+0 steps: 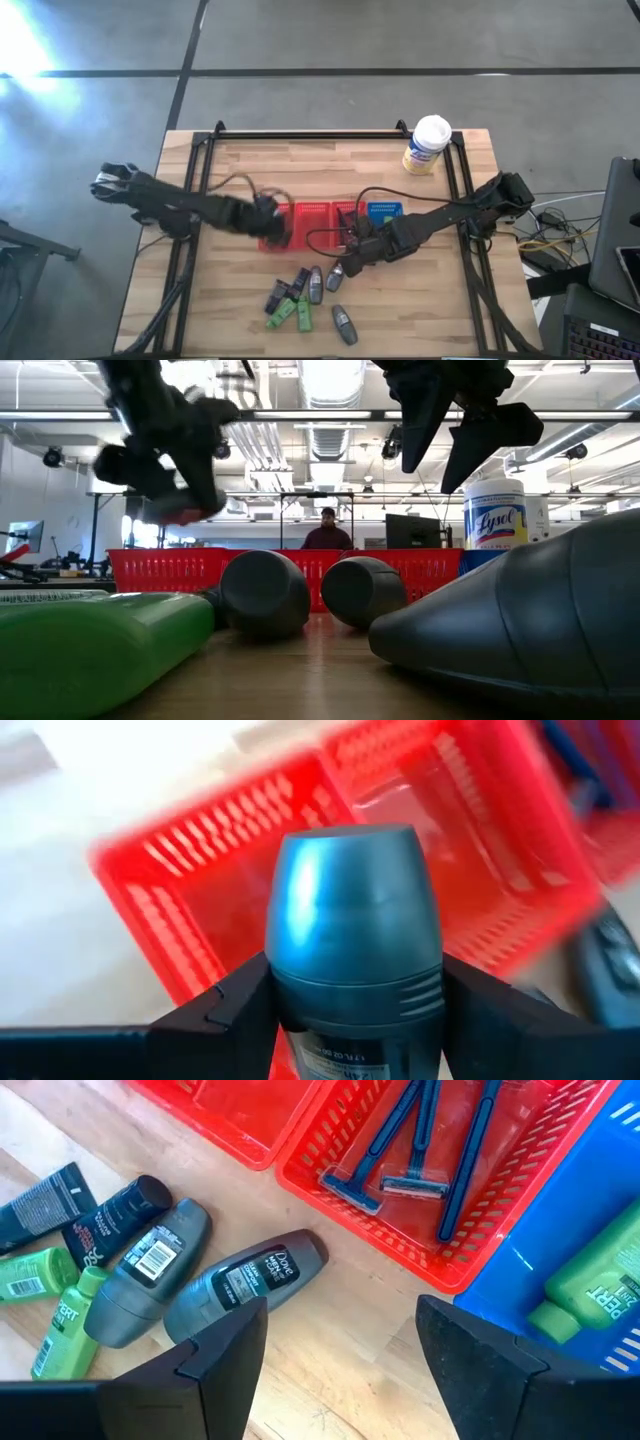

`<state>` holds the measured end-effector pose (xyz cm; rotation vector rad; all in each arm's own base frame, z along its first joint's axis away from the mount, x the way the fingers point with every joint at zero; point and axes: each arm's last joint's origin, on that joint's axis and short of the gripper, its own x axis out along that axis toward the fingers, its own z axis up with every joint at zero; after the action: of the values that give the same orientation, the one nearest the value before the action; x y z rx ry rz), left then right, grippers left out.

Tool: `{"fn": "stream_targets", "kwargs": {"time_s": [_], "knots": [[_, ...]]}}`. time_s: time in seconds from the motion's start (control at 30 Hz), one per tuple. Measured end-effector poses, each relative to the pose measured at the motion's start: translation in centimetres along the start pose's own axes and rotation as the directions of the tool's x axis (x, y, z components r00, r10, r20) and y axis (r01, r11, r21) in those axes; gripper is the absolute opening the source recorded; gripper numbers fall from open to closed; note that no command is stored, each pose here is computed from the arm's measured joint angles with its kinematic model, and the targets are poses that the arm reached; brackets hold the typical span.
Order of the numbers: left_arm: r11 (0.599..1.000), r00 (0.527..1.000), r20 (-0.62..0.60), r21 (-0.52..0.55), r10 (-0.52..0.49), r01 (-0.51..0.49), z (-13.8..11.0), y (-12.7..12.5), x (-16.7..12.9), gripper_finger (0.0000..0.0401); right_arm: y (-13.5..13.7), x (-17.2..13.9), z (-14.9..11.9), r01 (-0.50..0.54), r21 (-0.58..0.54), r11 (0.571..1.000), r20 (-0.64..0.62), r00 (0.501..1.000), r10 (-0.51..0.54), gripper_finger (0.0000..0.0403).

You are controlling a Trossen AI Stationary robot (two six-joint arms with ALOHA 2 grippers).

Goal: Pick & Place Travel size toiletries
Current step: Put the gray deodorant into the left red bin

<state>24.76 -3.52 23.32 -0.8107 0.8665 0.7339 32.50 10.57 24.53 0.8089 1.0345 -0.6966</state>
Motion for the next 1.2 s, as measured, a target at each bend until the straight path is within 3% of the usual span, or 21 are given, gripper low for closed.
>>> {"fn": "stream_targets", "kwargs": {"time_s": [0.13,0.33,0.5,0.73,0.97,1.1,1.2], "knots": [[0.999,0.999,-0.037,-0.016,0.035,-0.036,1.7,1.4,1.1,0.0217,0.0,0.0,0.0,0.002,0.01,1.0,0.003,1.0,-0.002,0.0258],[0.994,0.996,-0.074,-0.093,0.043,-0.05,1.4,2.7,2.6,0.022,-0.1,0.0,0.0,0.007,0.024,1.0,0.013,1.0,-0.008,0.0245],[0.988,0.998,-0.06,-0.149,0.021,-0.03,1.3,2.8,3.1,0.0256,-0.1,0.0,0.1,0.009,0.015,1.0,0.021,1.0,-0.009,0.024],[0.989,0.999,-0.049,-0.15,0.009,-0.016,1.5,2.6,2.7,0.0293,0.0,0.0,0.0,0.002,-0.003,1.0,-0.009,1.0,-0.002,0.0264],[0.997,0.992,-0.103,0.0,-0.077,0.077,0.9,1.5,1.3,0.0299,0.0,0.0,-0.1,-0.005,0.009,1.0,-0.028,1.0,0.005,0.0292],[0.982,0.983,-0.107,0.104,-0.149,0.16,0.1,0.5,-0.4,0.0298,0.0,0.0,-0.1,-0.006,0.021,1.0,-0.031,0.999,0.006,0.0303],[0.972,0.975,-0.124,0.12,-0.185,0.2,-0.8,-0.2,-1.4,0.0297,0.0,0.0,-0.1,-0.006,0.027,1.0,-0.031,0.999,0.007,0.0309]]}}
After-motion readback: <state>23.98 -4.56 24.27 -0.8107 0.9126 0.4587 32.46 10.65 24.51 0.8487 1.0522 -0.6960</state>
